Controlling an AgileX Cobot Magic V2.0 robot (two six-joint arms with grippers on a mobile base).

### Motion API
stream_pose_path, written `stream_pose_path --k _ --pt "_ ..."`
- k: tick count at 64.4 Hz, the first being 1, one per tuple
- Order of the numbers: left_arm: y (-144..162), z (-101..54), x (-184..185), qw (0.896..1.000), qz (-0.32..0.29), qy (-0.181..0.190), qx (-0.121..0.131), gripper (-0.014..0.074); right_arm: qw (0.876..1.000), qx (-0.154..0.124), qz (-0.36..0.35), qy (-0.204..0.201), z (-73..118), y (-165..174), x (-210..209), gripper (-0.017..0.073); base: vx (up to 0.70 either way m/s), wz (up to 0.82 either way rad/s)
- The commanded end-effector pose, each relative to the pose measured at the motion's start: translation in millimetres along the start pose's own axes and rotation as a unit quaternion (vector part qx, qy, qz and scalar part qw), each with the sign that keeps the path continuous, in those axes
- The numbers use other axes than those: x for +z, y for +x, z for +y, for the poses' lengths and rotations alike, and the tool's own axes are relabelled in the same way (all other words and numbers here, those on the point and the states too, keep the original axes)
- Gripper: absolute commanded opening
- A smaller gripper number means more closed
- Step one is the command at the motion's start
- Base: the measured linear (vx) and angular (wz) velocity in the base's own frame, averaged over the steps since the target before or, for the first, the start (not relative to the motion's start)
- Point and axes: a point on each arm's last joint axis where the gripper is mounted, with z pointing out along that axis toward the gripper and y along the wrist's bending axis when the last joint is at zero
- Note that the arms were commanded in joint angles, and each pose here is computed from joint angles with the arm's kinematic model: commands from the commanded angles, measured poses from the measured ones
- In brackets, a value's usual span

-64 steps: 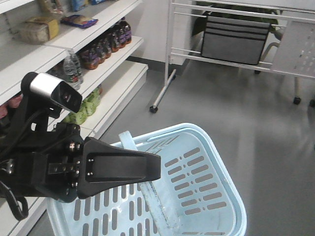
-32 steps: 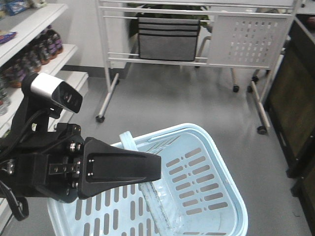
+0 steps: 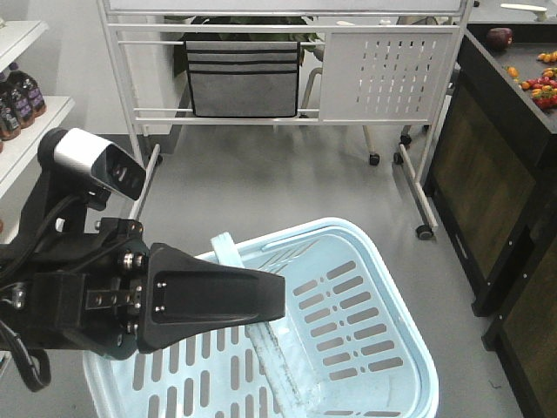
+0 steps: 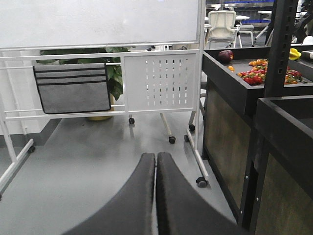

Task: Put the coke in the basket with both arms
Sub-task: 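Turn the base away from the shelf holding the basket in the left gripper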

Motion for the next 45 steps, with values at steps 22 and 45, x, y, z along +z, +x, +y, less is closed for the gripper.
stream_pose_path --k 22,45 --pt "1.5 -31.4 -2.7 0.993 0.02 0.113 0.012 -0.0006 0.999 -0.005 -0.038 -0.006 1.2 -4.7 -0.8 -0.0005 0.21 -0.05" --pt "1.5 -31.4 -2.7 0.993 0.02 0.113 0.012 -0.0006 0.999 -0.005 -0.038 -0.006 1.2 -4.7 -0.8 -0.0005 0.23 0.0"
